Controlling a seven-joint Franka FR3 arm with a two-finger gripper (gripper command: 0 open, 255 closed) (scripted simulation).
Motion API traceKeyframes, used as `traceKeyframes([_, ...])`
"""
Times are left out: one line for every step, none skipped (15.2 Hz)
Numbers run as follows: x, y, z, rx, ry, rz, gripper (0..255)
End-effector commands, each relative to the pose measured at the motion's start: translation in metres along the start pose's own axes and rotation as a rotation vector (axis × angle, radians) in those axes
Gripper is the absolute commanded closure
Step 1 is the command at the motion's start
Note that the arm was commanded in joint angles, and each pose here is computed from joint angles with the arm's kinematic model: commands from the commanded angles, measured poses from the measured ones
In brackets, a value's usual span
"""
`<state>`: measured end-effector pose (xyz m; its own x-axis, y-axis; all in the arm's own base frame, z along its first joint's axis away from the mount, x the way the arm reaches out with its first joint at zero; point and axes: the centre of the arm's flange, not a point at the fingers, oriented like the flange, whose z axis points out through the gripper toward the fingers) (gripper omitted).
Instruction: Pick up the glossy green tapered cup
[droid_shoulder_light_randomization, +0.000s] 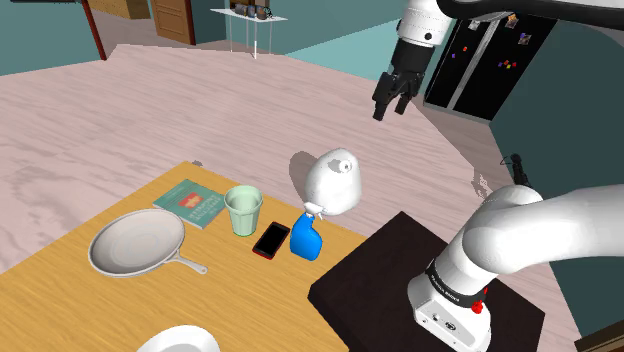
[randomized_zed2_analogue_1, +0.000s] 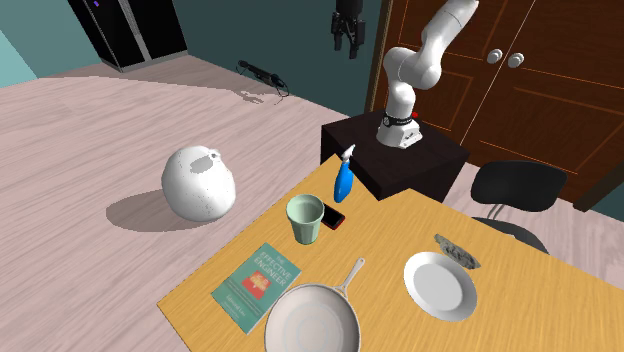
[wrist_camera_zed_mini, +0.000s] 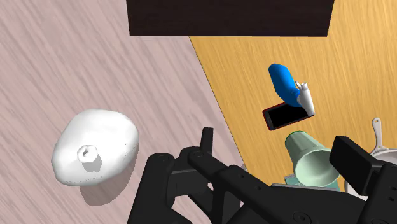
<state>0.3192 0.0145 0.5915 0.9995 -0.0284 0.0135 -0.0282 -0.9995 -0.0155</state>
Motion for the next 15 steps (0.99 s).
traceKeyframes([0.0, 0.0, 0.0, 0.0, 0.0, 0.0, 0])
traceKeyframes([0.007, -0.01, 0.007, -0.008, -0.004, 0.001, 0])
traceKeyframes([0.014, -0.02, 0.015, -0.015, -0.007, 0.003, 0])
traceKeyframes([0.021, -0.03, 0.022, -0.023, -0.011, 0.004, 0])
traceKeyframes([0.028, -0.039, 0.03, -0.03, -0.015, 0.005, 0])
traceKeyframes([0.036, -0.049, 0.038, -0.038, -0.018, 0.007, 0])
traceKeyframes([0.043, -0.059, 0.046, -0.046, -0.022, 0.008, 0])
traceKeyframes([0.05, -0.068, 0.053, -0.053, -0.026, 0.01, 0])
traceKeyframes([0.057, -0.078, 0.061, -0.061, -0.029, 0.011, 0])
traceKeyframes([0.064, -0.087, 0.07, -0.068, -0.033, 0.012, 0])
traceKeyframes([0.071, -0.097, 0.078, -0.076, -0.036, 0.014, 0])
traceKeyframes([0.078, -0.106, 0.086, -0.084, -0.04, 0.015, 0])
traceKeyframes([0.085, -0.115, 0.095, -0.091, -0.044, 0.016, 0])
traceKeyframes([0.092, -0.124, 0.103, -0.099, -0.047, 0.018, 0])
traceKeyframes([0.099, -0.133, 0.112, -0.107, -0.051, 0.019, 0])
